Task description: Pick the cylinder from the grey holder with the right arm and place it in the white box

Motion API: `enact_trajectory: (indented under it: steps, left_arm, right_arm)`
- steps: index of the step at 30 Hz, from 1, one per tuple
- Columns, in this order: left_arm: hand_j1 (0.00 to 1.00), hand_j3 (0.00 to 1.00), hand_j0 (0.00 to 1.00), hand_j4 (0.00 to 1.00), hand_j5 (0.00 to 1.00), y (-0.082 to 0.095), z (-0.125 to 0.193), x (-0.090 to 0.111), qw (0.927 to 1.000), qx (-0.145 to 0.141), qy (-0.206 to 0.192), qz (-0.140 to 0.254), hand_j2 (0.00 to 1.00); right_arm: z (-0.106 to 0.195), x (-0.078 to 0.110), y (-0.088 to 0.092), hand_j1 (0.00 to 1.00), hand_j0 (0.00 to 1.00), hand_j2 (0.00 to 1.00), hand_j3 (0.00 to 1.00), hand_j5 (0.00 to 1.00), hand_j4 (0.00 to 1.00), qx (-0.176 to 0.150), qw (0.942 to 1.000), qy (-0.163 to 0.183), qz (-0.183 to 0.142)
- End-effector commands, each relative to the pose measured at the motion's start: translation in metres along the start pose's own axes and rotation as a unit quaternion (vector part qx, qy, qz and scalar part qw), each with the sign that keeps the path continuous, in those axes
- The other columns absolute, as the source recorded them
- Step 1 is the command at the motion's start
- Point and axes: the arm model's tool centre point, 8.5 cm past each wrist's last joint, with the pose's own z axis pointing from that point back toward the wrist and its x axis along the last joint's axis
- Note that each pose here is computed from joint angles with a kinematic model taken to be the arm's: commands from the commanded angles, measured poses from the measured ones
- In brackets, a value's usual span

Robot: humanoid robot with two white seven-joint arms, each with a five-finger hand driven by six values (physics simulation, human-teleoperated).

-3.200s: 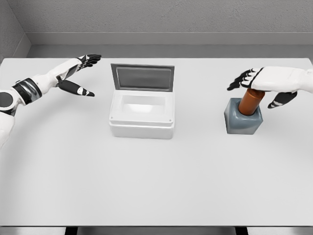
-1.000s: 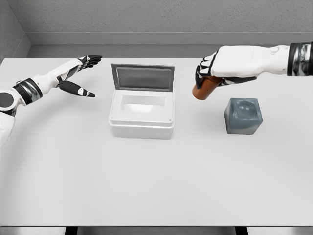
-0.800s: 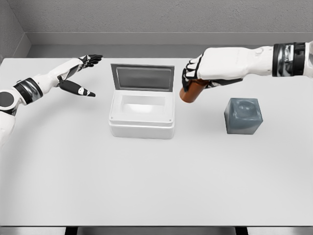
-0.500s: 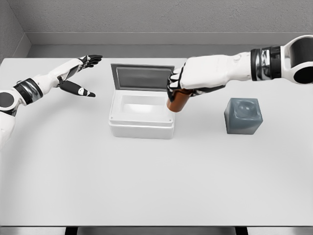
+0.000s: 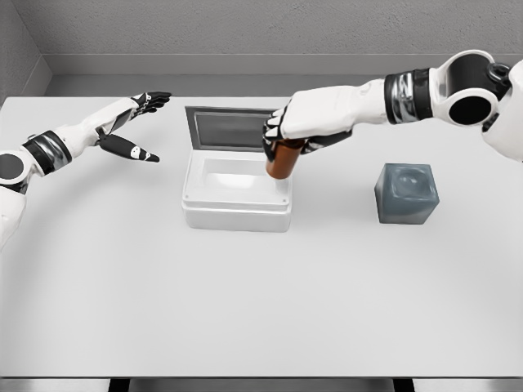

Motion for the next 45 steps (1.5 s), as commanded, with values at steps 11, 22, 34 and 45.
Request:
enact_trajectory:
  steps: [11, 22, 34, 45]
  left_arm:
    - [1.00, 1.00, 1.00, 1.00, 1.00, 0.001, 0.000, 0.001, 1.0000, 0.002, -0.002, 0.003, 1.00]
    - [1.00, 1.00, 1.00, 1.00, 1.00, 0.001, 0.001, 0.000, 1.0000, 0.003, -0.002, 0.003, 1.00]
    - [1.00, 1.00, 1.00, 1.00, 1.00, 0.003, -0.001, 0.009, 0.9999, 0.003, -0.016, -0.002, 1.00]
    - [1.00, 1.00, 1.00, 1.00, 1.00, -0.010, -0.010, 0.034, 0.9968, -0.048, -0.044, -0.046, 1.00]
  right_arm:
    - [-0.009, -0.010, 0.001, 0.65, 0.65, 0.65, 0.65, 0.65, 0.65, -0.001, 0.9999, 0.010, -0.012]
    - [0.004, -0.003, -0.022, 1.00, 1.00, 1.00, 1.00, 1.00, 1.00, -0.043, 0.9990, 0.008, 0.006]
    - [0.205, 0.005, 0.019, 1.00, 1.00, 1.00, 1.00, 1.00, 1.00, -0.100, 0.9825, 0.144, -0.063]
    - [0.211, 0.025, 0.060, 1.00, 1.00, 1.00, 1.00, 1.00, 1.00, -0.056, 0.9837, 0.142, -0.095]
